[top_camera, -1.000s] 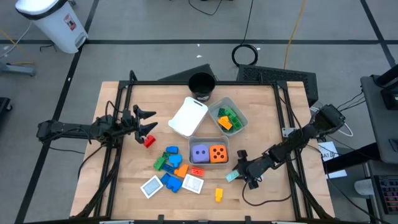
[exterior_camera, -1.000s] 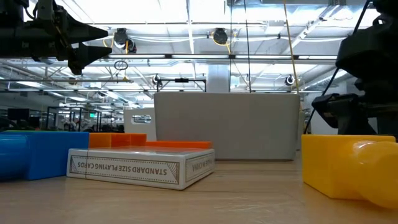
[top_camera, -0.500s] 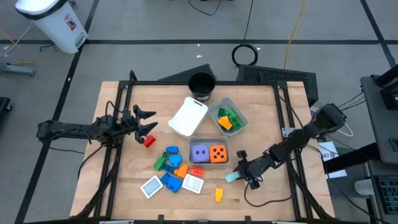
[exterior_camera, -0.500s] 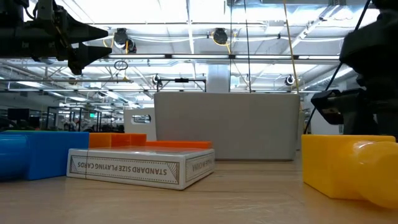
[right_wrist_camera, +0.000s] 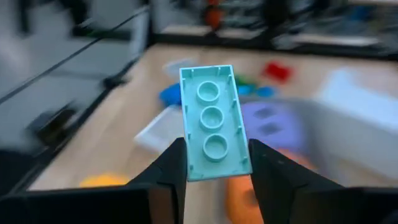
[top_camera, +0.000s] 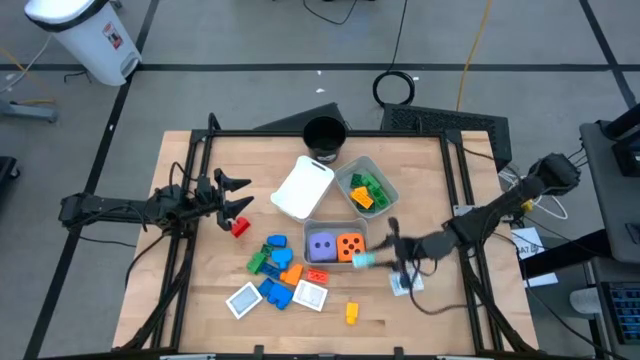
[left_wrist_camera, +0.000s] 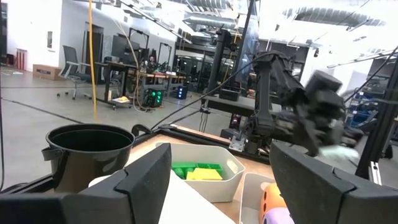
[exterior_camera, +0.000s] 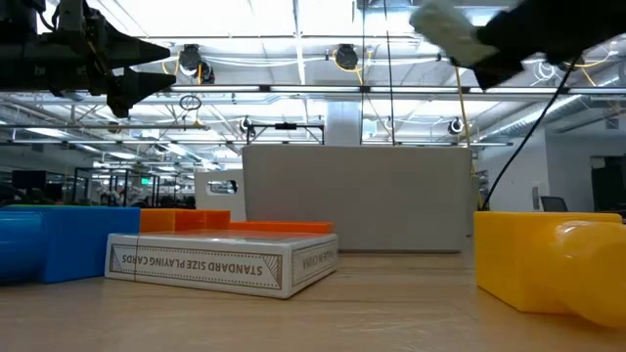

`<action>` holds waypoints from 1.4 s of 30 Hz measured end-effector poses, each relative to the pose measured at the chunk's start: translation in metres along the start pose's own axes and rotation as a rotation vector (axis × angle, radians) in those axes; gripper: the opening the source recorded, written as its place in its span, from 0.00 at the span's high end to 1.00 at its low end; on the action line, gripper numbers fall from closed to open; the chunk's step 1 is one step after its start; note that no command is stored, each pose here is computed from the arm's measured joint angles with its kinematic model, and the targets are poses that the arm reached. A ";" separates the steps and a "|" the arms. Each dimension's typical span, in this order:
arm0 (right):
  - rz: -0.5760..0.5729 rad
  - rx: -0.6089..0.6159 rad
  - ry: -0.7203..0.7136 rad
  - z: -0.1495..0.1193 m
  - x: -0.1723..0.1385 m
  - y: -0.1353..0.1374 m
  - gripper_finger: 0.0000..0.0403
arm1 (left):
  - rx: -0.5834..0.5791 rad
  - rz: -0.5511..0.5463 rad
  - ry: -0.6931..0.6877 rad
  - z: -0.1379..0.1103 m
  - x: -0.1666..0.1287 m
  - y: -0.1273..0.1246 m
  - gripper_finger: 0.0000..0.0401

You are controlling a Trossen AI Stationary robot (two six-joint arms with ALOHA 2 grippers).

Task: Pick & Place Toys
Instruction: Put the light blue game piece into the top gray bin, then put the yellow game piece into the top gray bin

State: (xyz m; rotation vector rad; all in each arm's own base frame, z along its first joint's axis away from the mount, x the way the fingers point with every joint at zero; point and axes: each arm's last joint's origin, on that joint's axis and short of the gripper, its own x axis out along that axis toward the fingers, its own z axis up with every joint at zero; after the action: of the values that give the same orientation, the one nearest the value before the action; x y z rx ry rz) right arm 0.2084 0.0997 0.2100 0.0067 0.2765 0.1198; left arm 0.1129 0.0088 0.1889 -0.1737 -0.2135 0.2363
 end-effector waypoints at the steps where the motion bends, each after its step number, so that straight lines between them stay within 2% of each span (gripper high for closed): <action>1: -0.045 0.013 -0.017 0.004 -0.001 -0.008 0.71 | 0.000 0.000 0.000 0.000 0.000 0.000 0.31; 6: -0.298 0.118 -0.024 0.011 -0.002 -0.063 0.74 | 0.000 0.000 -0.001 0.000 0.000 0.000 0.31; 11: -0.563 0.198 0.113 -0.005 -0.005 -0.120 0.72 | 0.000 0.000 0.000 0.000 0.000 0.000 0.31; 14: -0.648 0.237 0.177 -0.015 -0.007 -0.145 0.71 | 0.000 0.000 0.000 0.000 0.000 0.000 0.31; 20: -0.611 0.292 0.186 -0.020 -0.006 -0.163 0.64 | 0.000 0.000 -0.001 0.000 0.000 0.000 0.31; 30: -0.584 0.231 0.174 -0.016 -0.006 -0.161 0.38 | 0.000 0.000 0.000 0.000 0.000 0.000 0.31; 32: -0.519 0.226 0.167 -0.015 -0.004 -0.157 0.35 | 0.000 0.000 0.000 0.000 0.000 0.000 0.31; 36: -0.301 0.203 0.089 -0.006 0.004 -0.138 0.32 | 0.000 0.000 0.000 0.000 0.000 0.000 0.31; 42: -0.009 0.124 -0.021 0.008 0.014 -0.081 0.31 | 0.000 0.000 0.000 0.000 0.000 0.000 0.31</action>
State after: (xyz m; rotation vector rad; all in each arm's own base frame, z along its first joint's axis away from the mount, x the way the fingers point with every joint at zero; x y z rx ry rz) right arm 0.2334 0.0209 0.2120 0.1293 0.2630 0.0933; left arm 0.1129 0.0088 0.1889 -0.1736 -0.2137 0.2365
